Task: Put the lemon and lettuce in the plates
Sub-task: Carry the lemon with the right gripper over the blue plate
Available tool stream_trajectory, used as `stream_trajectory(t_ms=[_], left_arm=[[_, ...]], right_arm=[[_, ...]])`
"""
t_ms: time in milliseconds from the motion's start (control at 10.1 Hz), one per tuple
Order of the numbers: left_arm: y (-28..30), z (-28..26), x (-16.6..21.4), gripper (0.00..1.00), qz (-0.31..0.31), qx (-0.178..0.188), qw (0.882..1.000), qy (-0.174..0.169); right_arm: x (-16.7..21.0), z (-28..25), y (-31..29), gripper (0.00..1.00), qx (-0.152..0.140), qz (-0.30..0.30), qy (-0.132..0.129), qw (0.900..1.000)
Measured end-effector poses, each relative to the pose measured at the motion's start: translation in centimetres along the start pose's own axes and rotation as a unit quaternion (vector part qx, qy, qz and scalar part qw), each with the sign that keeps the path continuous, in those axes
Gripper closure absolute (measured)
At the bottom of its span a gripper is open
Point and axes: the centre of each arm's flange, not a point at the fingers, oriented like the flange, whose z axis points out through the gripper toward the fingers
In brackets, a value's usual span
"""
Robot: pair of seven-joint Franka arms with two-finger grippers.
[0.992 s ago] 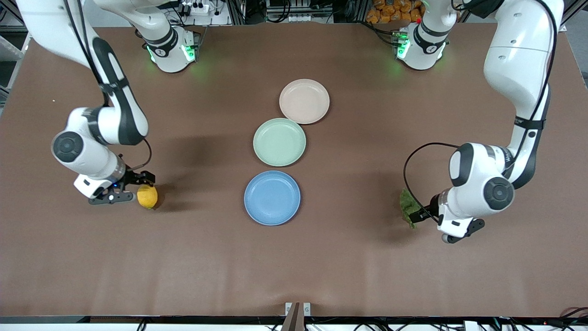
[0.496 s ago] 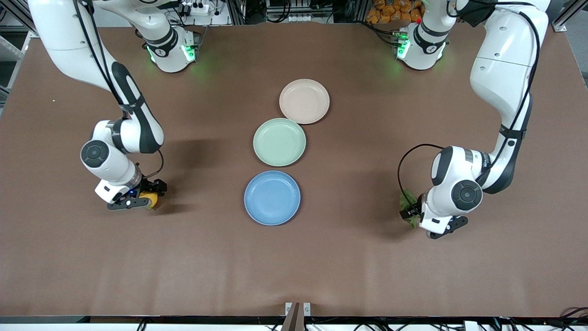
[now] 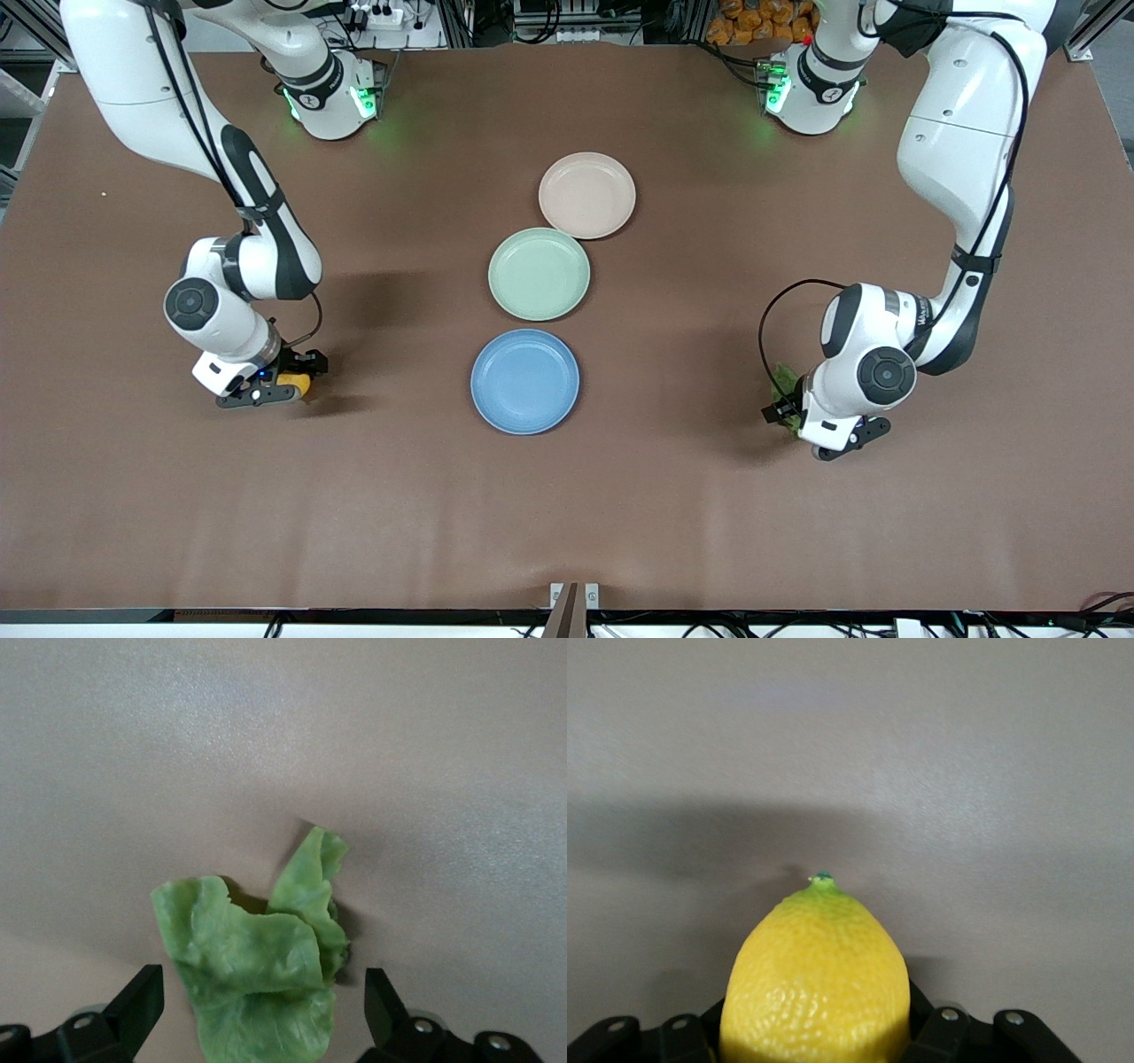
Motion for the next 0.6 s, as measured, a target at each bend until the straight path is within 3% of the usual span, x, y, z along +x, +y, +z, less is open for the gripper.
stream_trajectory(t_ms=[397, 595], left_arm=[[0.2, 0.6, -0.2, 0.0, 0.001, -0.001, 1.0, -0.001], [0.7, 0.5, -0.4, 0.31, -0.027, -0.004, 1.0, 0.002]], right_arm=[[4.0, -6.5, -8.8, 0.41, 0.027, 0.024, -0.001, 0.999], [5.2, -10.3, -16.6, 0.41, 0.042, 0.039, 0.018, 0.998]])
